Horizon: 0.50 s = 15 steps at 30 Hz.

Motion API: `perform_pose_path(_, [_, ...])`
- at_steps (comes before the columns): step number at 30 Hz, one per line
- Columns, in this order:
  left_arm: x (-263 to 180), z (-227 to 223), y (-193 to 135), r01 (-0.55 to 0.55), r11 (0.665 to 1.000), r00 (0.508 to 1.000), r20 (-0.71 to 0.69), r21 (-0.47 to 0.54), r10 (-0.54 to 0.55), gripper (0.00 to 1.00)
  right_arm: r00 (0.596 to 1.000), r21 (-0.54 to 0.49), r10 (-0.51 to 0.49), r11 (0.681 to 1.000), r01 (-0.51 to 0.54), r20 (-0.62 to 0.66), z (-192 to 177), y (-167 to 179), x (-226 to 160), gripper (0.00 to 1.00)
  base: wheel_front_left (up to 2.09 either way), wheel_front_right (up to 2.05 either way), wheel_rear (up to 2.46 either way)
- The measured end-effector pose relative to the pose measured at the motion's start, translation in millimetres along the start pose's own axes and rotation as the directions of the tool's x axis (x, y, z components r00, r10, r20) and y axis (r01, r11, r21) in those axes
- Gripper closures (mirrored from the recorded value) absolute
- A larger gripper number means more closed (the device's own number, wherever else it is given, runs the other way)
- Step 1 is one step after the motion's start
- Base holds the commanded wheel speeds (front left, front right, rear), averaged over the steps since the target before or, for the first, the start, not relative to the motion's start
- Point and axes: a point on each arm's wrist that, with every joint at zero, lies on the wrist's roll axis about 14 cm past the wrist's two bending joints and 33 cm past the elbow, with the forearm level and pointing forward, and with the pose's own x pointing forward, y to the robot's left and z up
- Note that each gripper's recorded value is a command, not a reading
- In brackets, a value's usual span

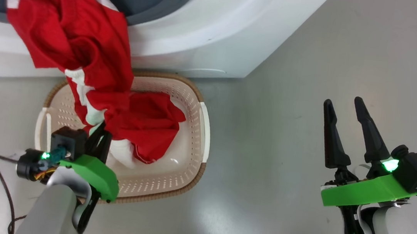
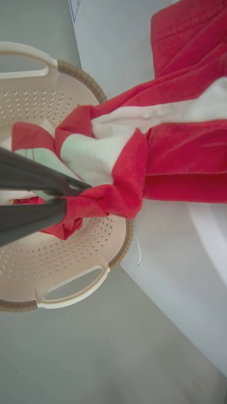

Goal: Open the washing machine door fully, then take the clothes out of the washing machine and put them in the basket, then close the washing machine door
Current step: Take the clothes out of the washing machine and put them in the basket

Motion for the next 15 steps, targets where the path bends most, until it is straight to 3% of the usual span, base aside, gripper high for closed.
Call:
perform_pose_path(8, [17,-38,2,0.024,1.000,0.991,-0.129,0.020,-0.021,1.00,1.000,0.002,0.000,1.000,0.000,-0.020,-11,-3,10,0.00,0.00,0.00,0.00])
perform_pose_path(9, [19,-40,2,0.025,0.999,0.990,-0.138,0.020,-0.022,0.91,1.000,0.002,-0.001,1.000,0.001,-0.022,-12,-3,12,0.00,0.00,0.00,0.00])
perform_pose_path(11, [24,-45,3,0.027,0.999,0.987,-0.159,0.020,-0.024,0.63,0.999,0.001,-0.005,1.000,0.005,-0.032,-16,-5,13,0.00,0.00,0.00,0.00])
perform_pose_path(12, [26,-49,4,0.027,0.999,0.985,-0.170,0.018,-0.024,0.53,0.999,0.000,-0.007,1.000,0.007,-0.036,-18,-6,13,0.00,0.00,0.00,0.00])
perform_pose_path(13, [28,-52,5,0.025,1.000,0.983,-0.183,0.014,-0.022,0.29,0.999,-0.001,-0.008,1.000,0.008,-0.041,-20,-7,14,0.00,0.00,0.00,0.00])
perform_pose_path(15, [30,-59,6,0.027,0.999,0.978,-0.206,0.017,-0.023,0.14,0.999,-0.001,-0.010,1.000,0.010,-0.046,-23,-8,15,0.00,0.00,0.00,0.00])
